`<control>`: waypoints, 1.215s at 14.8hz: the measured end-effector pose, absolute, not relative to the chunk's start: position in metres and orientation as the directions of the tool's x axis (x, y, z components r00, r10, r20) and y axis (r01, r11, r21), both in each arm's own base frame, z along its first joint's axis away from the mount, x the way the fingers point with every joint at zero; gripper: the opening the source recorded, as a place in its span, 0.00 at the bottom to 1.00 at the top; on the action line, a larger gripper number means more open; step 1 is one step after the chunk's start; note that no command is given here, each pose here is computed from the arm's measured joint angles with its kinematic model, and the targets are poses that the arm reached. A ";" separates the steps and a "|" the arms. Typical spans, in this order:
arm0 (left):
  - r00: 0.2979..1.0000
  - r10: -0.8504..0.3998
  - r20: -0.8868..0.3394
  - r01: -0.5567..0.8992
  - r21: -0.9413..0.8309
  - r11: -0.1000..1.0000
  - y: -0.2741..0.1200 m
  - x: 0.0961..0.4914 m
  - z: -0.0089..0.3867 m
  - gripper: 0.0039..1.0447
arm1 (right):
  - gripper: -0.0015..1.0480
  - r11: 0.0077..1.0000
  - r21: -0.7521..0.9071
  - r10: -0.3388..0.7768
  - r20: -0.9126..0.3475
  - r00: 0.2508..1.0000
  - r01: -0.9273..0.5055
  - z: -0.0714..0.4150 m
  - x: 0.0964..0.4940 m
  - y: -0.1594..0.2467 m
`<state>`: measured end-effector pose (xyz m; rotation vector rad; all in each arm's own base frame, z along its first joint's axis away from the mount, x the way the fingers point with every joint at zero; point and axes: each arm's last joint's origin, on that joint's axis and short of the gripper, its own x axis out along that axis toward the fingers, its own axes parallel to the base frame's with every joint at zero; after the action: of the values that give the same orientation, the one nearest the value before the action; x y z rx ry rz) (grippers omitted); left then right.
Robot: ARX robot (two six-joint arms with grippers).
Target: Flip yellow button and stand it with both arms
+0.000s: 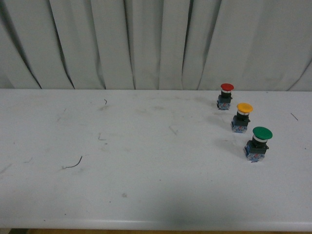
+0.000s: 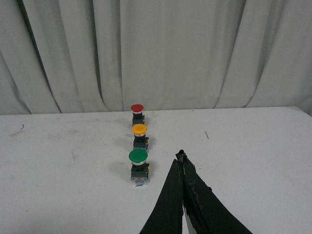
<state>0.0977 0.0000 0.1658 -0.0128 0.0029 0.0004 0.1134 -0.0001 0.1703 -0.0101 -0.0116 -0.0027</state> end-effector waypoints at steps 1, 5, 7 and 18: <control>1.000 0.000 -0.003 0.000 -0.013 1.000 0.000 0.098 0.166 0.94 | 0.02 1.000 -0.010 -0.003 0.014 1.000 0.003 0.170 0.112 0.000; 1.000 0.000 -0.003 0.000 -0.013 1.000 0.000 0.098 0.166 0.94 | 0.02 1.000 -0.010 -0.003 0.002 1.000 0.003 0.169 0.107 0.000; 1.000 0.000 -0.003 0.000 -0.013 1.000 0.000 0.098 0.166 0.94 | 0.02 1.000 -0.010 0.000 0.024 1.000 0.000 0.169 0.097 0.000; 1.000 0.000 -0.003 0.000 -0.013 1.000 0.000 0.098 0.166 0.94 | 0.96 1.000 -0.007 0.000 0.005 1.000 0.000 0.167 0.097 0.000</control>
<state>0.0977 0.0000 0.1658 -0.0128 0.0029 0.0004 0.0972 0.0000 0.1669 -0.0074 -0.0048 -0.0004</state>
